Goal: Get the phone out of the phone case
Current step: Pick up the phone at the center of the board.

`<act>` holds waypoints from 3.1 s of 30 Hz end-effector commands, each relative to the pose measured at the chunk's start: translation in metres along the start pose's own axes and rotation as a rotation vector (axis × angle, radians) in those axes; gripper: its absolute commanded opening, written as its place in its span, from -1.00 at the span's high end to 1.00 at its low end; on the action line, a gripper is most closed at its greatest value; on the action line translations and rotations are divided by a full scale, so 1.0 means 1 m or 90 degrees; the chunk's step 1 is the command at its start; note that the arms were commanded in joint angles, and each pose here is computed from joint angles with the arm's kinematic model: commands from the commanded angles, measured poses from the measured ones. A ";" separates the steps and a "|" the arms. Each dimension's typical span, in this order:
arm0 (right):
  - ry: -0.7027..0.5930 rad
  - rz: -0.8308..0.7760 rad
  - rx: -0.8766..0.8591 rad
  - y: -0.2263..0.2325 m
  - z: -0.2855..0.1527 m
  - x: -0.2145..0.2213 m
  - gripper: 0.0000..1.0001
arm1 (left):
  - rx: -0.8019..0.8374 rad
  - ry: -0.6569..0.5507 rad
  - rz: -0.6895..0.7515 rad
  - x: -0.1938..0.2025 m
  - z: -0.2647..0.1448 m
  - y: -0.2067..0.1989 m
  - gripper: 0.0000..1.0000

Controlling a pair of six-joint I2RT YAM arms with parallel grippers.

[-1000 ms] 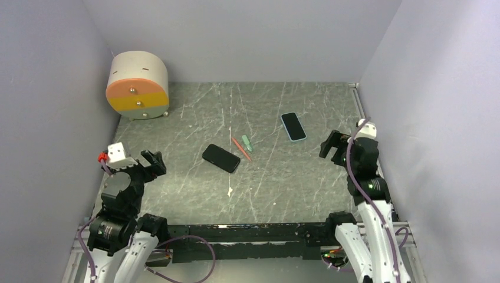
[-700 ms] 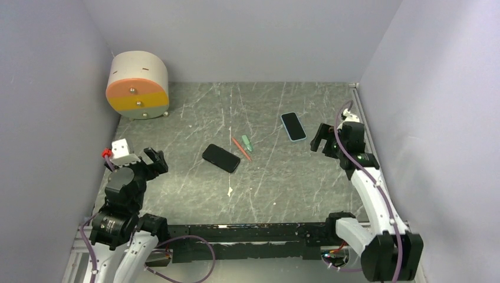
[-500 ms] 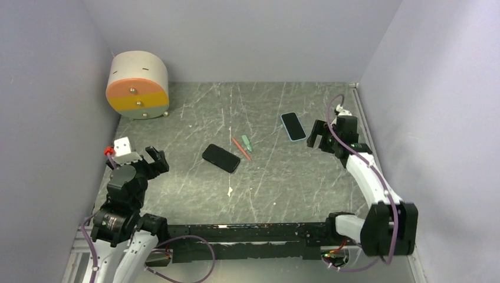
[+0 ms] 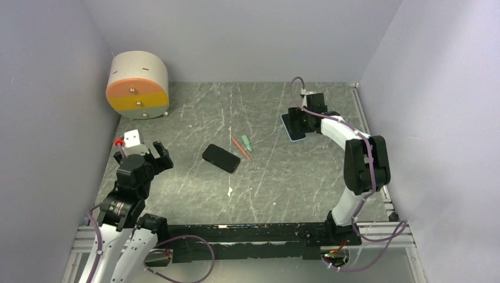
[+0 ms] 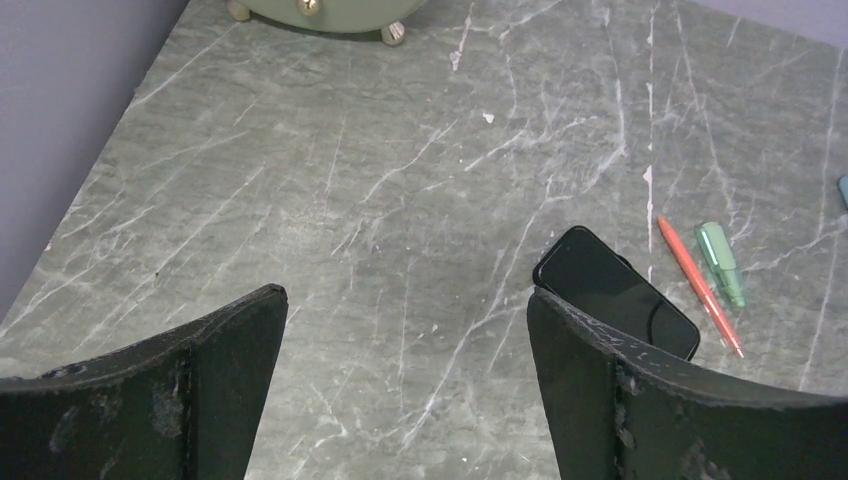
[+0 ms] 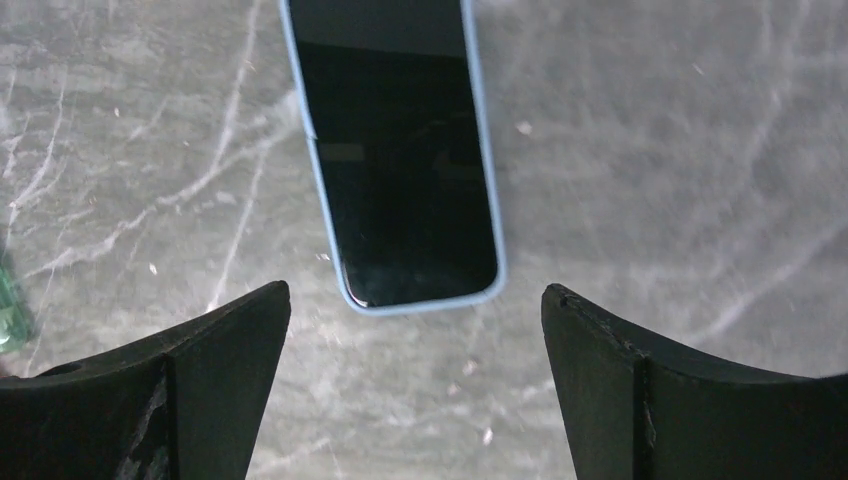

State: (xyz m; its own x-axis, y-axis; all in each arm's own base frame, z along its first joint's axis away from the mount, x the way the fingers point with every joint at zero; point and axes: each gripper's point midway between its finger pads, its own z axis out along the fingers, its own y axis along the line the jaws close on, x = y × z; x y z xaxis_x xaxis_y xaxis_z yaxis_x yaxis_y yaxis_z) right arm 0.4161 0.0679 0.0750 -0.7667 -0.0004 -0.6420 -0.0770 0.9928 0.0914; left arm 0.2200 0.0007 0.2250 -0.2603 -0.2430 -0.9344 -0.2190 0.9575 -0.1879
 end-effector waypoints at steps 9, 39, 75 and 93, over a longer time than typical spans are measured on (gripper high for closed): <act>0.035 -0.086 0.046 0.015 0.043 -0.027 -0.98 | 0.029 0.062 0.053 0.017 0.021 -0.016 -0.89; 0.234 -0.113 -0.001 0.024 0.073 0.031 -0.92 | 0.185 0.155 0.054 0.040 0.037 -0.070 -0.89; 0.049 0.030 -0.326 0.178 -0.014 0.015 1.00 | 0.360 0.302 -0.268 0.036 0.053 -0.171 -0.89; -0.006 0.055 -0.443 0.225 -0.057 0.027 1.00 | 0.382 0.483 -0.377 0.071 0.088 -0.232 -0.72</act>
State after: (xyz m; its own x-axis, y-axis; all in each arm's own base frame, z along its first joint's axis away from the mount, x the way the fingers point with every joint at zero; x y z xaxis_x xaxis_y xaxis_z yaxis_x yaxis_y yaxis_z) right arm 0.3326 0.2637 0.0753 -0.8446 0.0014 -0.5354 -0.3369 0.7757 0.5336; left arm 0.3240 -0.2007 0.1494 -0.8034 -0.5209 -0.2884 -0.1065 0.6022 -0.7912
